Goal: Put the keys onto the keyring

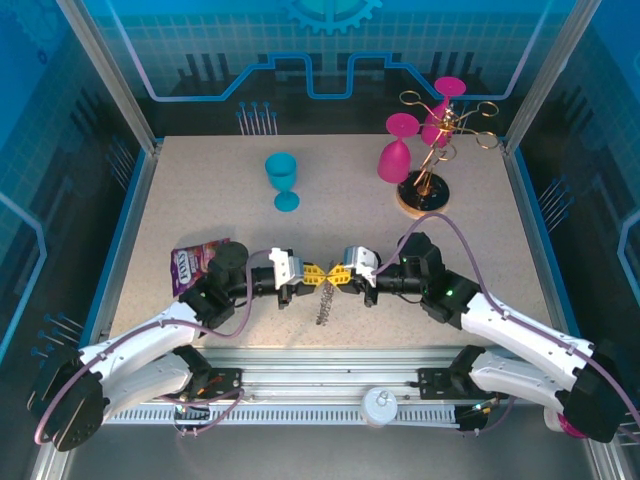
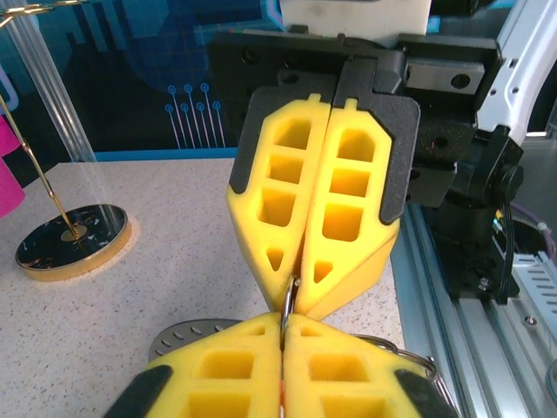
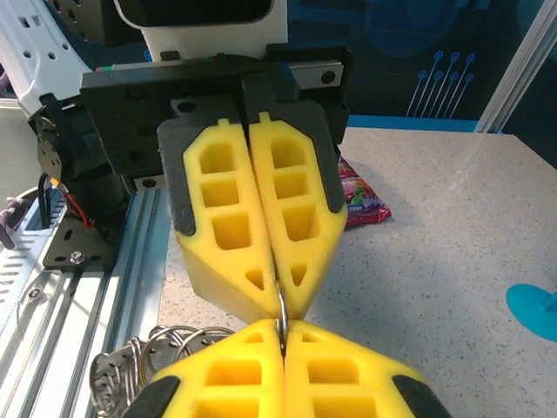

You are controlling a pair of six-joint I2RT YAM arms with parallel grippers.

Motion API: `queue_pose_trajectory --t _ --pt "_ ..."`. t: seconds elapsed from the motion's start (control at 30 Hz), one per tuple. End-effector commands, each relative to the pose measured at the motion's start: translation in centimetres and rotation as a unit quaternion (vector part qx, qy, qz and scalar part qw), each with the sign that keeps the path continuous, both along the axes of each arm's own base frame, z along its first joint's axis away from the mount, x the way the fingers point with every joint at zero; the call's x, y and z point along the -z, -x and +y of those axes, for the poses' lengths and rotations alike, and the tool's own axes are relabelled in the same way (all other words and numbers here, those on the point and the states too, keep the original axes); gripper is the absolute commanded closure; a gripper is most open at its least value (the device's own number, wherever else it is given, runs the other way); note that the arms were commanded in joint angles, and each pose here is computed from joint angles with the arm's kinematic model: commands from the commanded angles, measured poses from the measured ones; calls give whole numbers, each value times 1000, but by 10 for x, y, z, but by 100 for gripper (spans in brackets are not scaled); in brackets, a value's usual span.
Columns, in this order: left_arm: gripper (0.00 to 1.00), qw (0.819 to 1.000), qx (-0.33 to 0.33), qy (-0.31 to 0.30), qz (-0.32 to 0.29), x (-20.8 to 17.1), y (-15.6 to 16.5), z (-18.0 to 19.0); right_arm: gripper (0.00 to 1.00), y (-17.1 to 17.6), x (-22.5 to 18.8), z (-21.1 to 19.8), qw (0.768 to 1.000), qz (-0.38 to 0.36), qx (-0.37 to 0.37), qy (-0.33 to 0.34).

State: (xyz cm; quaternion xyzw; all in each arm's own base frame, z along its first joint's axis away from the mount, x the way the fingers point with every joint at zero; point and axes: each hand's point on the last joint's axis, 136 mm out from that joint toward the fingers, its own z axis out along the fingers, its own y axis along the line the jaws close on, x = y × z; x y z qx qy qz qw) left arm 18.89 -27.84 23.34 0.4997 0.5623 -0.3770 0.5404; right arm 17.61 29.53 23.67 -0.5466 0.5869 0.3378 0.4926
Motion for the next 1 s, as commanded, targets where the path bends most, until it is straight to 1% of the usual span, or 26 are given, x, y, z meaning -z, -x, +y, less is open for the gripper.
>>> queue_pose_trajectory --t 0.0,0.07,0.13,0.23,0.33,0.63,0.73,0.87,0.93,0.97 --pt "85 999 -23 -27 -23 -12 -9 4 100 3 -8 -4 999 -17 -10 37" --pt "83 998 -26 -56 -17 -8 -9 6 100 3 -6 -8 997 -20 -10 70" --pt "83 997 -24 -76 -14 -5 -9 7 100 4 -4 -9 995 -23 -15 98" --pt "83 996 -21 -88 -13 -5 -8 7 100 2 -6 -9 991 -31 -16 130" --pt "82 996 -12 -86 -15 -7 -6 6 100 -2 -8 -7 988 -34 -12 149" --pt "83 998 2 -69 -11 -13 -4 0 100 1 -11 13 985 -44 -41 162" --pt "87 997 6 -72 -7 -11 -3 -1 100 2 -16 20 985 -48 -47 157" --pt "100 997 11 -76 -8 -10 -1 -1 100 4 -24 24 988 -48 -52 140" --pt "100 997 11 -72 -14 -11 0 0 100 1 -28 21 990 -48 -38 127" --pt "100 997 11 -69 -18 -12 1 0 92 -2 -30 17 992 -43 -24 116"
